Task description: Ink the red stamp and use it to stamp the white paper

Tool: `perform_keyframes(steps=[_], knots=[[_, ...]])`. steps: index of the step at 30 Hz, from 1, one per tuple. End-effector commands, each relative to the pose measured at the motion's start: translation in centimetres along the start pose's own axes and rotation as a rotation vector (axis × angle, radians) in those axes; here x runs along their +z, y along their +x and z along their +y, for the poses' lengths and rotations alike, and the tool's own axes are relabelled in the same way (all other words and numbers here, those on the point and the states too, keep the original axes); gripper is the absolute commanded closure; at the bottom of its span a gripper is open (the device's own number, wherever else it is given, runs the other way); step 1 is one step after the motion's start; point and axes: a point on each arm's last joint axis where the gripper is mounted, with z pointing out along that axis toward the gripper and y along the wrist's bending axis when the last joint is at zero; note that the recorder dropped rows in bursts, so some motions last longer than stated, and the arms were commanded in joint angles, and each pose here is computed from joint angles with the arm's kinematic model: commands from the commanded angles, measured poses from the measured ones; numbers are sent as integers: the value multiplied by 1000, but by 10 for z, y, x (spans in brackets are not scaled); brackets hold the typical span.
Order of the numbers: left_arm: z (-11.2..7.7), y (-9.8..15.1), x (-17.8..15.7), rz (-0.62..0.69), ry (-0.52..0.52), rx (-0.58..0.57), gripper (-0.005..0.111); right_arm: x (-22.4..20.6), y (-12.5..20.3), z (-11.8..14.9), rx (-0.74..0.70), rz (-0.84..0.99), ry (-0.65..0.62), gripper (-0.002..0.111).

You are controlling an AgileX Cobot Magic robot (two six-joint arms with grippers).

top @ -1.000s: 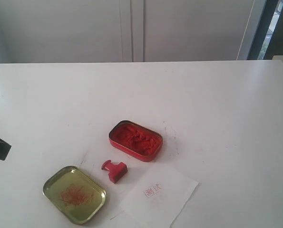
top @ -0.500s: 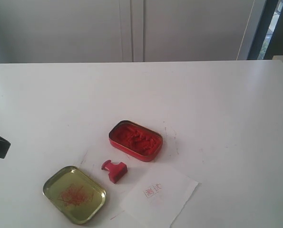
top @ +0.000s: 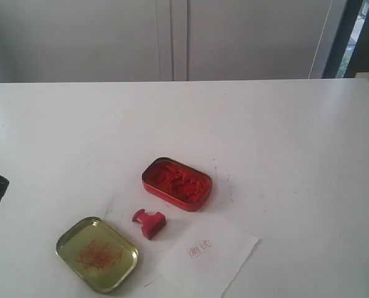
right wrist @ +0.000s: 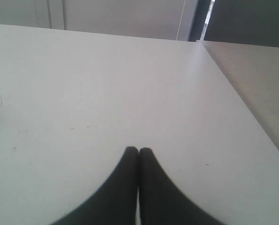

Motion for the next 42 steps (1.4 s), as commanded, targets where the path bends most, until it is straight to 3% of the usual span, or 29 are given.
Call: perform_keyframes(steps=[1,7,20,31,42], knots=[[-2,4,-11,-41,-3,-3,107,0,0,0,-10,-9,0,108],[7,11,-19,-76,-47,-56,107,0,0,0,-10,-9,0,108],[17,64,-23,-202,-188,-148,107,0,0,0,-10,-9,0,108],[13,114,-15,-344,-295,-110,107,0,0,0,-10,-9,0,108],[14,159,5,-491,-422,-156,107,0,0,0,-10,-9,0,108]])
